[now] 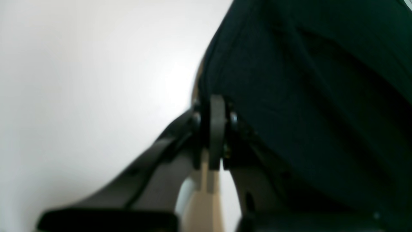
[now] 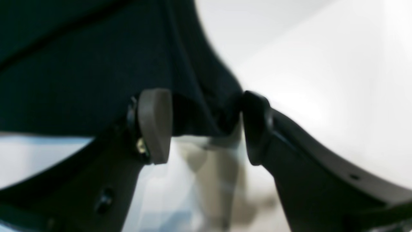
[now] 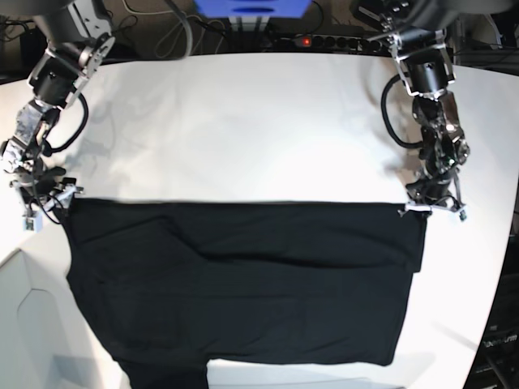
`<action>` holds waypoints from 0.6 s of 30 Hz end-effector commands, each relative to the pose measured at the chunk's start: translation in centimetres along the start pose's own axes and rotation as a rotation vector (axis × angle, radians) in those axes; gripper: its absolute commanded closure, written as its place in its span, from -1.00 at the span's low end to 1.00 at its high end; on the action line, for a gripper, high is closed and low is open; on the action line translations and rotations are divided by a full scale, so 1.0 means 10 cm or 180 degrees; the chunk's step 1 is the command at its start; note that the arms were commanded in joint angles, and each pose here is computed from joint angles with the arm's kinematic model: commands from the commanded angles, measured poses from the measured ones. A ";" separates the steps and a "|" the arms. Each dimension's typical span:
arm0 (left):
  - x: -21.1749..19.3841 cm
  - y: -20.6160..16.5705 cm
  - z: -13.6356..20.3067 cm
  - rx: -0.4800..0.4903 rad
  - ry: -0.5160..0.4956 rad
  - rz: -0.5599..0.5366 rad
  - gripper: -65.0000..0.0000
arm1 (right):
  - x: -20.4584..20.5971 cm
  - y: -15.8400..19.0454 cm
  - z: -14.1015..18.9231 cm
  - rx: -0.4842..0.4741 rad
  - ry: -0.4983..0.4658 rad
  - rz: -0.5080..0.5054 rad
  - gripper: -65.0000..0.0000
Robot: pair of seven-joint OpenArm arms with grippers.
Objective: Fold the T-shirt properly
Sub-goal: 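Swing the held edge back toward the robot, laying the shirt flat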
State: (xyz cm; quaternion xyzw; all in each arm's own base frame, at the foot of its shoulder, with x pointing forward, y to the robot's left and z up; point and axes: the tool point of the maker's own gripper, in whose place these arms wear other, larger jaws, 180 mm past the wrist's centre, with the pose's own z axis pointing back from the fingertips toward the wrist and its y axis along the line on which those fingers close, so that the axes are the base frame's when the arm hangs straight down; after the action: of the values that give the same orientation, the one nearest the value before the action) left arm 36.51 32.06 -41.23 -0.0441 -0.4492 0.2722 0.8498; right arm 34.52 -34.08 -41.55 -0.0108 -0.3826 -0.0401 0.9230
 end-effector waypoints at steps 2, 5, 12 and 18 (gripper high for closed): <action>0.02 0.05 0.03 0.0029 0.0006 -0.0044 1.00 | 0.02 -0.07 0.04 -0.0021 -0.0020 0.0033 -0.07; 0.01 0.09 0.04 0.0048 0.0011 -0.0051 1.00 | -0.15 -0.08 0.06 -0.0026 0.0085 0.0049 0.04; 0.05 0.16 0.17 0.0060 -0.0042 -0.0153 1.00 | -0.29 -0.10 0.12 0.0106 0.0217 0.0229 1.00; 0.24 0.10 0.40 -0.0014 -0.0256 -0.0376 1.00 | -0.21 -0.30 0.37 -0.0132 0.0292 0.0516 1.00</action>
State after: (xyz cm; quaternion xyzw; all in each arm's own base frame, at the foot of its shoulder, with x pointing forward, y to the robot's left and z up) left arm 32.91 31.95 -39.72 -0.0256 -0.4534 0.2282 0.8612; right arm 29.79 -35.41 -41.55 -0.0399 -0.3339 0.0200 0.9415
